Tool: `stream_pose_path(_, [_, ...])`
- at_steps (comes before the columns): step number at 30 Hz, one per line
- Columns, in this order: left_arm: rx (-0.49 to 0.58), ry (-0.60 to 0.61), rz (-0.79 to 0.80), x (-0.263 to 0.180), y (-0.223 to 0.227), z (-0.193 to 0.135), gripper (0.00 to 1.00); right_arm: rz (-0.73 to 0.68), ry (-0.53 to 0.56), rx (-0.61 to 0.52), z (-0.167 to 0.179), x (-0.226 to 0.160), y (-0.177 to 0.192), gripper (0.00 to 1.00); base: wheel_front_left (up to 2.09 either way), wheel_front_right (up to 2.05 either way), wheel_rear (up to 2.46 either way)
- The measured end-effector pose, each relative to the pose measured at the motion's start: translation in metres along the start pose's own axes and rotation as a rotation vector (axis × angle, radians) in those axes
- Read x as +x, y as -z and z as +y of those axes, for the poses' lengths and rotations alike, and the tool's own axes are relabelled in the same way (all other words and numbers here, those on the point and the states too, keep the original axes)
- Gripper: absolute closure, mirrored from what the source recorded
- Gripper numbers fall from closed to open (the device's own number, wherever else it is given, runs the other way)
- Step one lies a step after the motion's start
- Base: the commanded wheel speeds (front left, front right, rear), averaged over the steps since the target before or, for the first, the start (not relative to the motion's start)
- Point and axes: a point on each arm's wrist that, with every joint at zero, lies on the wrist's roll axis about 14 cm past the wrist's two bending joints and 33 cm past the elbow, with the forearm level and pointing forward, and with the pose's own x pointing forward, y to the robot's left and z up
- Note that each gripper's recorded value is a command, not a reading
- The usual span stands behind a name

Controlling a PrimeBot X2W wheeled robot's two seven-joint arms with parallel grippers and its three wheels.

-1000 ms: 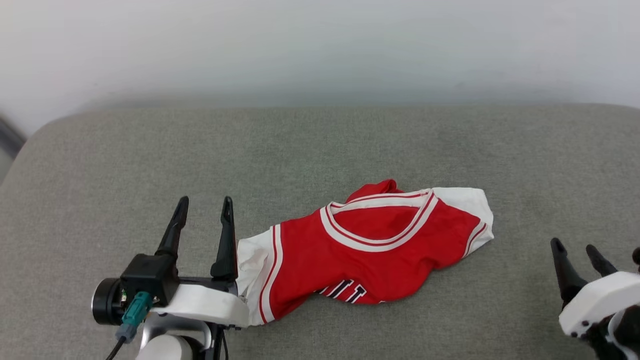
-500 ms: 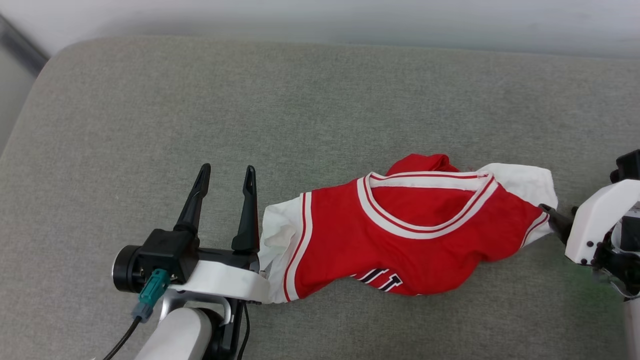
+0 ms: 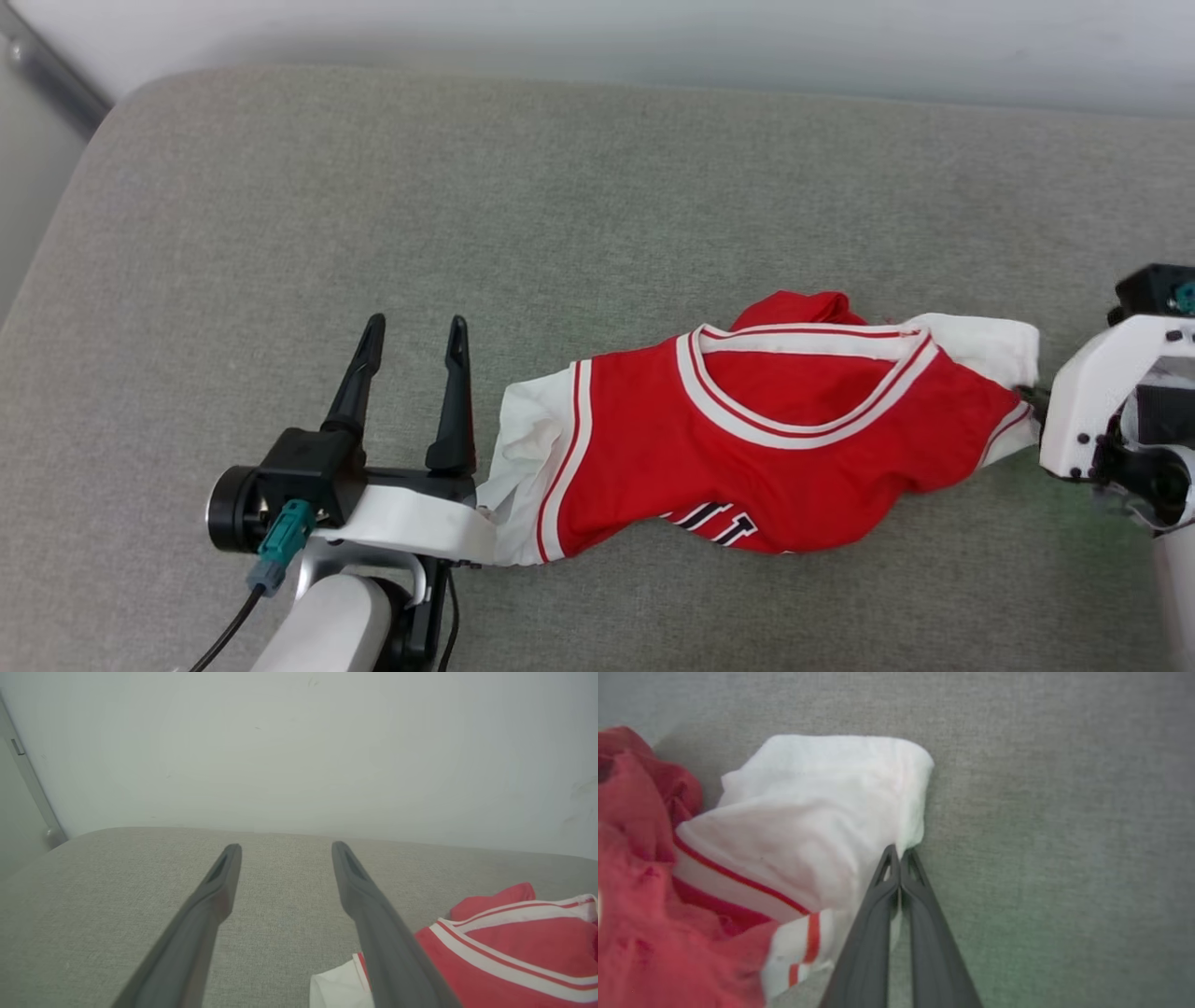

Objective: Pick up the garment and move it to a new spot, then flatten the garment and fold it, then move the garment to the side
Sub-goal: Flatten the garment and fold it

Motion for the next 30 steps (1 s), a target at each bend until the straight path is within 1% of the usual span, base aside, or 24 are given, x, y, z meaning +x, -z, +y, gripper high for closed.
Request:
stream_pose_path(3, [0.001, 0.009, -0.009, -0.001, -0.003, -0.002, 0.0, -0.096, -0.002, -0.031, 0.001, -0.019, -0.023, 1.0, 0.0, 0.0, 0.0])
stream_pose_path(6, [0.002, 0.018, -0.013, -0.003, -0.005, -0.005, 0.0, -0.198, 0.023, -0.06, -0.008, -0.048, -0.046, 1.0, 0.0, 0.0, 0.0])
stream_pose_path(9, [-0.006, 0.034, -0.016, -0.004, -0.007, -0.011, 0.0, -0.256, 0.068, -0.051, -0.025, -0.077, -0.047, 1.0, 0.0, 0.0, 0.0])
stream_pose_path(11, [-0.01, 0.042, -0.015, -0.005, -0.008, -0.014, 0.0, -0.273, 0.113, -0.02, -0.043, -0.095, -0.038, 1.0, 0.0, 0.0, 0.0])
stream_pose_path(14, [-0.019, 0.063, -0.014, -0.007, -0.008, -0.022, 0.0, -0.245, 0.182, 0.073, -0.074, -0.115, -0.008, 1.0, 0.0, 0.0, 0.0])
stream_pose_path(17, [-0.025, 0.075, -0.017, -0.006, -0.01, -0.027, 0.0, -0.167, 0.234, 0.206, -0.1, -0.121, 0.044, 1.0, 0.0, 0.0, 0.0])
stream_pose_path(19, [-0.026, 0.072, -0.006, -0.008, -0.008, -0.026, 0.0, -0.105, 0.246, 0.292, -0.107, -0.118, 0.08, 1.0, 0.0, 0.0, 0.0])
stream_pose_path(21, [-0.025, 0.069, 0.011, -0.01, -0.004, -0.026, 0.0, -0.056, 0.253, 0.355, -0.109, -0.113, 0.11, 1.0, 0.0, 0.0, 0.0])
stream_pose_path(23, [-0.02, 0.063, 0.018, -0.01, -0.003, -0.023, 0.0, -0.044, 0.248, 0.398, -0.105, -0.106, 0.126, 1.0, 0.0, 0.0, 0.0])
stream_pose_path(24, [-0.019, 0.061, 0.023, -0.01, -0.002, -0.022, 0.0, -0.059, 0.246, 0.406, -0.104, -0.103, 0.128, 0.64, 0.0, 0.0, 0.0])
stream_pose_path(25, [-0.018, 0.061, 0.027, -0.01, 0.0, -0.021, 0.0, -0.088, 0.25, 0.409, -0.104, -0.102, 0.126, 0.09, 0.0, 0.0, 0.0])
stream_pose_path(26, [-0.015, 0.059, 0.031, -0.01, 0.0, -0.02, 0.0, -0.114, 0.252, 0.407, -0.104, -0.101, 0.124, 0.0, 0.0, 0.0, 0.0])
stream_pose_path(27, [-0.013, 0.057, 0.035, -0.011, 0.001, -0.019, 0.0, -0.148, 0.253, 0.4, -0.104, -0.101, 0.12, 0.0, 0.0, 0.0, 0.0])
stream_pose_path(30, [-0.01, 0.047, 0.046, -0.015, 0.003, -0.016, 0.0, -0.317, 0.269, 0.363, -0.105, -0.108, 0.094, 0.0, 0.0, 0.0, 0.0])
